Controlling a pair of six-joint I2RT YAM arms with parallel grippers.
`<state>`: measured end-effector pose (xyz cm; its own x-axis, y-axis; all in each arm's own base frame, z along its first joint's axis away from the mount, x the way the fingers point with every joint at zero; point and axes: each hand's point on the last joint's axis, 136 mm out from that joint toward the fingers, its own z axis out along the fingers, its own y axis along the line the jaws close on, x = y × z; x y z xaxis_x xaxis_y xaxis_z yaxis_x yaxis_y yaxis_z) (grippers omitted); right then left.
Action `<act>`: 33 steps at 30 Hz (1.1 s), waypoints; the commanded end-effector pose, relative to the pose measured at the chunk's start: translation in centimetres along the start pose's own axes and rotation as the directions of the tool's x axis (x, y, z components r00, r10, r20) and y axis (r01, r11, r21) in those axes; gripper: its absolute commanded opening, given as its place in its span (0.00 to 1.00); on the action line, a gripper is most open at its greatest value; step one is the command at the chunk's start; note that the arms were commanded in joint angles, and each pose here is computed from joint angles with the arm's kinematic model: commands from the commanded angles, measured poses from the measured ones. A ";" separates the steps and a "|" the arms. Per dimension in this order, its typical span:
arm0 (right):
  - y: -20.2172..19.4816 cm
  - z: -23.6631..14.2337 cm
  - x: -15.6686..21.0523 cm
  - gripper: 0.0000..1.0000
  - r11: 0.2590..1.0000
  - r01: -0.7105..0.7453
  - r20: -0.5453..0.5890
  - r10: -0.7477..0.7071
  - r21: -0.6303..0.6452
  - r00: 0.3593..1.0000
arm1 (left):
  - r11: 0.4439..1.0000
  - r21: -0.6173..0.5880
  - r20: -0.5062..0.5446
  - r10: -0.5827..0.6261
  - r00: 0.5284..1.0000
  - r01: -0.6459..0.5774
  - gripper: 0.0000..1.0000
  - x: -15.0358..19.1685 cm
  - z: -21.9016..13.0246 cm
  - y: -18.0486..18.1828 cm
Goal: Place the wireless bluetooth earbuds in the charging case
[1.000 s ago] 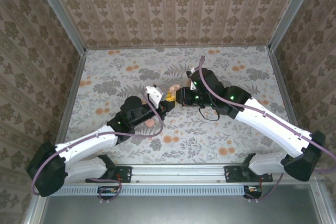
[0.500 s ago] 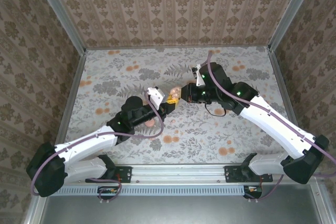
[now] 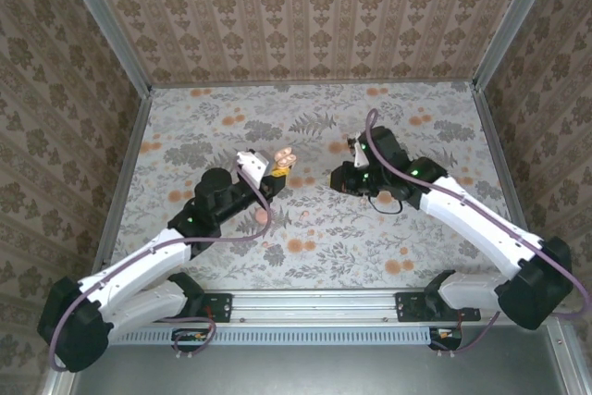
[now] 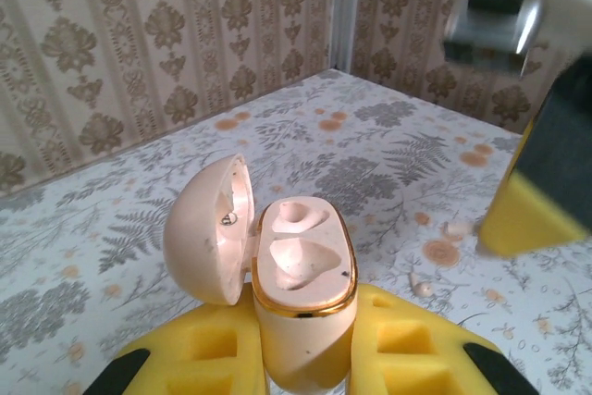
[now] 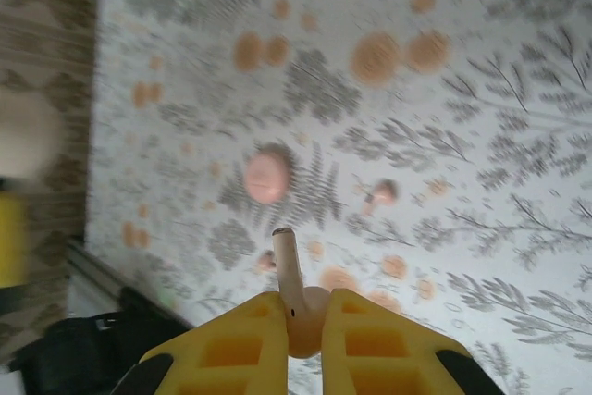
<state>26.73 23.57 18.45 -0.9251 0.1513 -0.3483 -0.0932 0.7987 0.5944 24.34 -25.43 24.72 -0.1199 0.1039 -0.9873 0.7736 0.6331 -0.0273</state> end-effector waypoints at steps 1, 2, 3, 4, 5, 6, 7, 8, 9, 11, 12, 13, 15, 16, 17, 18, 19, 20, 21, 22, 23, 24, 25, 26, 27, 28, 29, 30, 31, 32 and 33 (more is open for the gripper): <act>-2.1 3.5 1.1 0.11 1.000 0.024 -0.052 -0.023 0.013 0.998 | 0.999 -0.036 -0.034 0.020 0.999 -0.021 0.00 1.2 -0.9 0.8; -3.0 4.4 1.6 0.11 0.999 0.025 -0.071 -0.023 0.030 0.997 | 0.999 -0.040 -0.038 0.021 0.999 -0.022 0.00 1.4 -1.0 0.9; -3.9 5.6 2.2 0.10 0.998 0.024 -0.098 -0.019 0.053 0.995 | 0.999 -0.042 -0.041 0.020 0.999 -0.022 0.00 1.5 -1.1 1.0; -4.9 6.5 2.7 0.10 0.997 0.027 -0.123 -0.018 0.075 0.992 | 0.999 -0.043 -0.046 0.022 0.999 -0.024 0.00 1.7 -1.2 1.0; -5.7 7.4 3.1 0.09 0.995 0.033 -0.144 -0.019 0.094 0.989 | 0.999 -0.044 -0.050 0.021 0.999 -0.024 0.00 1.8 -1.2 1.0; -6.4 8.1 3.5 0.09 0.993 0.037 -0.163 -0.018 0.113 0.986 | 0.999 -0.043 -0.050 0.022 0.998 -0.024 0.00 1.9 -1.2 1.0; -7.1 8.8 3.9 0.09 0.991 0.050 -0.184 -0.026 0.127 0.983 | 0.999 -0.043 -0.056 0.020 0.998 -0.022 0.00 2.1 -1.2 1.0; -7.8 9.4 4.3 0.10 0.988 0.059 -0.207 -0.029 0.143 0.978 | 0.999 -0.041 -0.055 0.021 0.998 -0.023 0.00 2.1 -1.1 1.0; -8.3 9.9 4.5 0.10 0.986 0.065 -0.226 -0.029 0.154 0.974 | 0.999 -0.037 -0.059 0.019 0.998 -0.022 0.00 2.2 -1.1 0.9; -9.2 10.8 5.1 0.11 0.981 0.093 -0.270 -0.043 0.173 0.962 | 0.999 -0.032 -0.064 0.021 0.998 -0.023 0.00 2.4 -1.0 0.9; -9.6 11.1 5.4 0.13 0.977 0.104 -0.291 -0.047 0.185 0.956 | 0.999 -0.031 -0.064 0.021 0.998 -0.023 0.00 2.4 -1.0 0.9; -10.0 11.3 5.6 0.15 0.973 0.119 -0.315 -0.052 0.197 0.948 | 0.999 -0.028 -0.066 0.022 0.998 -0.024 0.00 2.5 -0.9 0.8; -10.7 11.2 5.7 0.21 0.961 0.146 -0.341 -0.059 0.235 0.938 | 0.999 -0.027 -0.070 0.023 0.997 -0.025 0.00 2.6 -1.0 0.8; -11.0 10.9 5.4 0.27 0.954 0.157 -0.341 -0.063 0.256 0.938 | 0.999 -0.028 -0.072 0.025 0.997 -0.027 0.00 2.6 -1.0 0.8; -11.1 10.4 5.0 0.33 0.946 0.168 -0.335 -0.068 0.278 0.940 | 0.999 -0.027 -0.071 0.027 0.997 -0.029 0.00 2.6 -1.1 0.8; -11.1 9.8 4.7 0.37 0.939 0.171 -0.327 -0.068 0.297 0.943 | 0.999 -0.028 -0.074 0.028 0.997 -0.030 0.00 2.6 -1.1 0.8; -11.0 9.0 4.2 0.41 0.933 0.175 -0.314 -0.072 0.314 0.947 | 0.999 -0.029 -0.075 0.030 0.997 -0.032 0.00 2.6 -1.1 0.8; -10.8 8.3 3.6 0.42 0.930 0.173 -0.292 -0.076 0.323 0.953 | 0.999 -0.030 -0.074 0.031 0.997 -0.033 0.00 2.6 -1.2 0.8; -10.6 7.8 3.1 0.43 0.929 0.167 -0.274 -0.074 0.331 0.959 | 0.999 -0.031 -0.075 0.032 0.997 -0.035 0.00 2.7 -1.2 0.9; -10.4 7.1 2.5 0.43 0.924 0.160 -0.251 -0.073 0.346 0.965 | 0.999 -0.031 -0.073 0.035 0.997 -0.037 0.00 2.6 -1.2 0.9; -10.2 6.7 2.1 0.43 0.922 0.152 -0.233 -0.070 0.357 0.970 | 0.999 -0.030 -0.073 0.034 0.997 -0.037 0.00 2.7 -1.1 0.9; -9.9 6.5 1.8 0.42 0.923 0.144 -0.222 -0.066 0.358 0.973 | 0.999 -0.030 -0.074 0.035 0.997 -0.037 0.00 2.7 -1.1 0.9; -9.6 6.4 1.5 0.42 0.926 0.130 -0.211 -0.056 0.354 0.976 | 0.999 -0.031 -0.072 0.034 0.997 -0.036 0.00 2.7 -1.1 0.9; -9.4 6.5 1.4 0.40 0.929 0.116 -0.203 -0.046 0.350 0.978 | 0.999 -0.030 -0.073 0.033 0.997 -0.035 0.00 2.7 -1.0 0.9; -9.2 6.7 1.3 0.37 0.932 0.106 -0.200 -0.036 0.347 0.979 | 0.999 -0.028 -0.073 0.033 0.997 -0.035 0.00 2.7 -1.0 0.8; -9.2 7.1 1.4 0.33 0.932 0.097 -0.201 -0.027 0.349 0.979 | 0.999 -0.027 -0.074 0.032 0.997 -0.034 0.00 2.8 -1.0 0.8; -9.1 7.5 1.3 0.30 0.931 0.093 -0.202 -0.021 0.354 0.979 | 0.999 -0.026 -0.074 0.032 0.997 -0.034 0.00 2.8 -1.0 0.8; -9.3 8.0 1.4 0.25 0.927 0.093 -0.211 -0.015 0.363 0.977 | 0.999 -0.026 -0.076 0.031 0.997 -0.033 0.00 2.9 -0.9 0.8; -9.2 8.5 1.5 0.22 0.924 0.095 -0.221 -0.011 0.369 0.975 | 0.999 -0.024 -0.074 0.032 0.997 -0.034 0.00 2.8 -0.9 0.8; -8.9 8.8 1.5 0.20 0.922 0.102 -0.228 -0.015 0.374 0.974 | 0.999 -0.023 -0.074 0.032 0.997 -0.033 0.00 2.8 -1.0 0.8; -8.5 9.2 1.6 0.18 0.918 0.116 -0.238 -0.024 0.379 0.971 | 0.999 -0.022 -0.075 0.031 0.997 -0.033 0.00 2.8 -1.0 0.8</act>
<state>29.73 21.93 6.98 -0.9763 -0.0056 -0.2165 -0.0682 0.9567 0.2830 23.91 -24.01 21.86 -0.1652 0.1791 -0.9698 0.7602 0.6496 -0.0095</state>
